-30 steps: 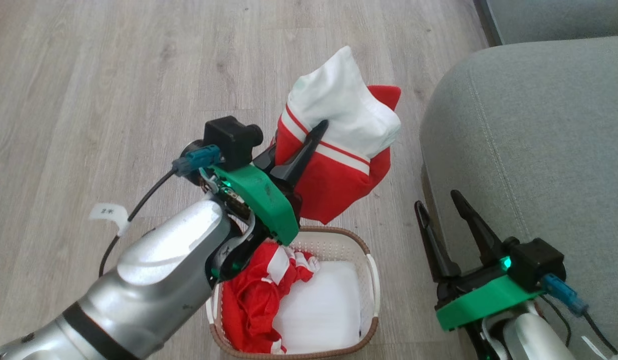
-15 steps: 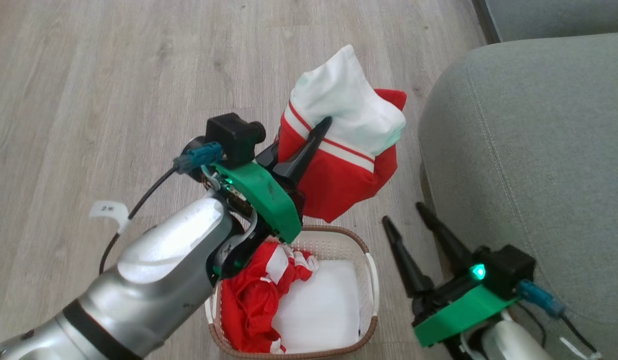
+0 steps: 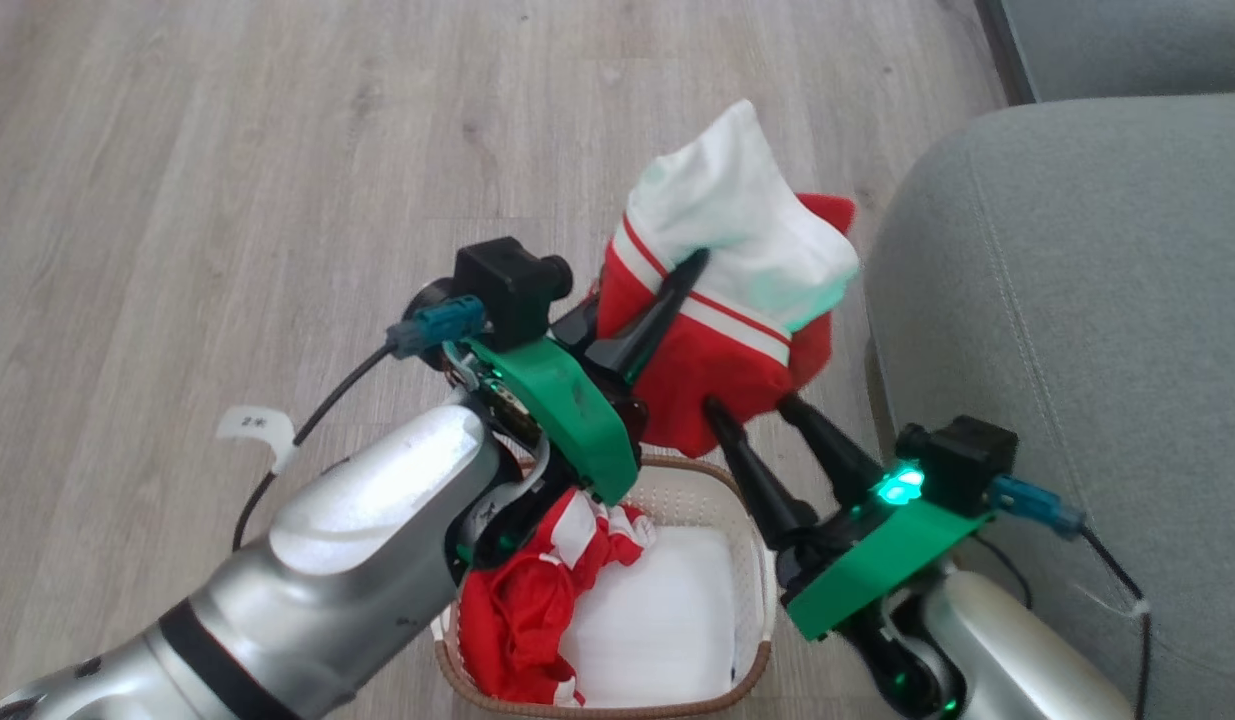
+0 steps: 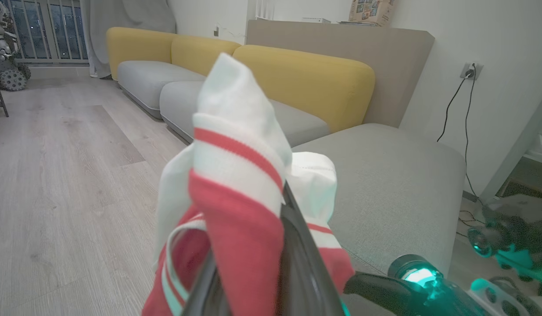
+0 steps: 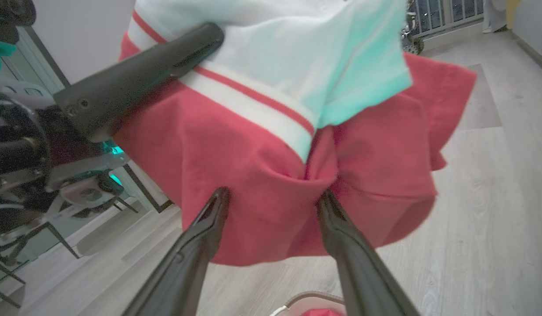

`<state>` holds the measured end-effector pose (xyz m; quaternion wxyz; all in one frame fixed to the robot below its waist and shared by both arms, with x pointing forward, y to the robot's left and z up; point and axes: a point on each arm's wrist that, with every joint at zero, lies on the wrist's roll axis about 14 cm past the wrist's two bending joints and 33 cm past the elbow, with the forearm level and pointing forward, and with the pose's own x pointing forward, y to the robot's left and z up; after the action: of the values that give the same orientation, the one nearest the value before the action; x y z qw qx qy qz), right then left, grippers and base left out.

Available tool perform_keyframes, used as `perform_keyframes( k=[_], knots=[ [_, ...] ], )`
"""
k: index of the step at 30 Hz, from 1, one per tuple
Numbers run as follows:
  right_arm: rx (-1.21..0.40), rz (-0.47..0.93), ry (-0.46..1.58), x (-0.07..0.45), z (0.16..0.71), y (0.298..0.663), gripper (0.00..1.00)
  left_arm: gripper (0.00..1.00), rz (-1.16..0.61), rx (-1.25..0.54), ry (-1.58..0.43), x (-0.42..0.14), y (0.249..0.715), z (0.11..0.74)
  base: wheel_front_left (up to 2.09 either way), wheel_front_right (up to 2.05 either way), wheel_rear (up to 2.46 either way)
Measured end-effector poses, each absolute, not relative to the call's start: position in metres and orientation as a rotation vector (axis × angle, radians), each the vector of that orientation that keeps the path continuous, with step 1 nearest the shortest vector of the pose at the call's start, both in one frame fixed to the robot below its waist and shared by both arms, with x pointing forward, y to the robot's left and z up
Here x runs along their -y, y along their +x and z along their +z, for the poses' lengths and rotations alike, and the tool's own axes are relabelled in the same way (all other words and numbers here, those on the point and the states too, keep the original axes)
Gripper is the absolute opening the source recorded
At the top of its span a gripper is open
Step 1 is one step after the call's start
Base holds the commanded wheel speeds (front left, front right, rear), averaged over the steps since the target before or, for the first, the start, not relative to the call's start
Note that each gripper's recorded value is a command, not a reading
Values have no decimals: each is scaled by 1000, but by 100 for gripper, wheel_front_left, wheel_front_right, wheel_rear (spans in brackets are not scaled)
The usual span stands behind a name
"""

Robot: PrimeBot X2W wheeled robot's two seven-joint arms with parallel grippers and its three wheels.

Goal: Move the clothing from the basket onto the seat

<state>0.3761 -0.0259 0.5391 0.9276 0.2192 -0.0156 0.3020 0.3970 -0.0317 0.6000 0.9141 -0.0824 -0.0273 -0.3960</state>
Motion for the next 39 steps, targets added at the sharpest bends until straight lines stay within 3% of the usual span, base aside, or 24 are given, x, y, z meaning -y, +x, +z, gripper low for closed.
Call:
perform_keyframes(
  k=[8,18,19,20,21,39],
  knots=[
    [-55,703,511,-5,531,375,100,0,-822,68,-181,34,390,604,0,0,0],
    [-35,748,514,-19,546,382,100,0,-827,62,-175,34,384,602,0,0,0],
    [-31,748,512,-19,547,383,76,0,-826,61,-175,34,384,602,0,0,0],
    [-22,745,510,-18,549,384,22,0,-825,59,-176,33,385,601,0,0,0],
    [-14,742,508,-17,551,385,0,0,-823,56,-175,33,385,600,0,0,0],
    [61,679,463,7,559,392,0,0,-825,43,-176,35,391,593,0,0,0]
  ],
)
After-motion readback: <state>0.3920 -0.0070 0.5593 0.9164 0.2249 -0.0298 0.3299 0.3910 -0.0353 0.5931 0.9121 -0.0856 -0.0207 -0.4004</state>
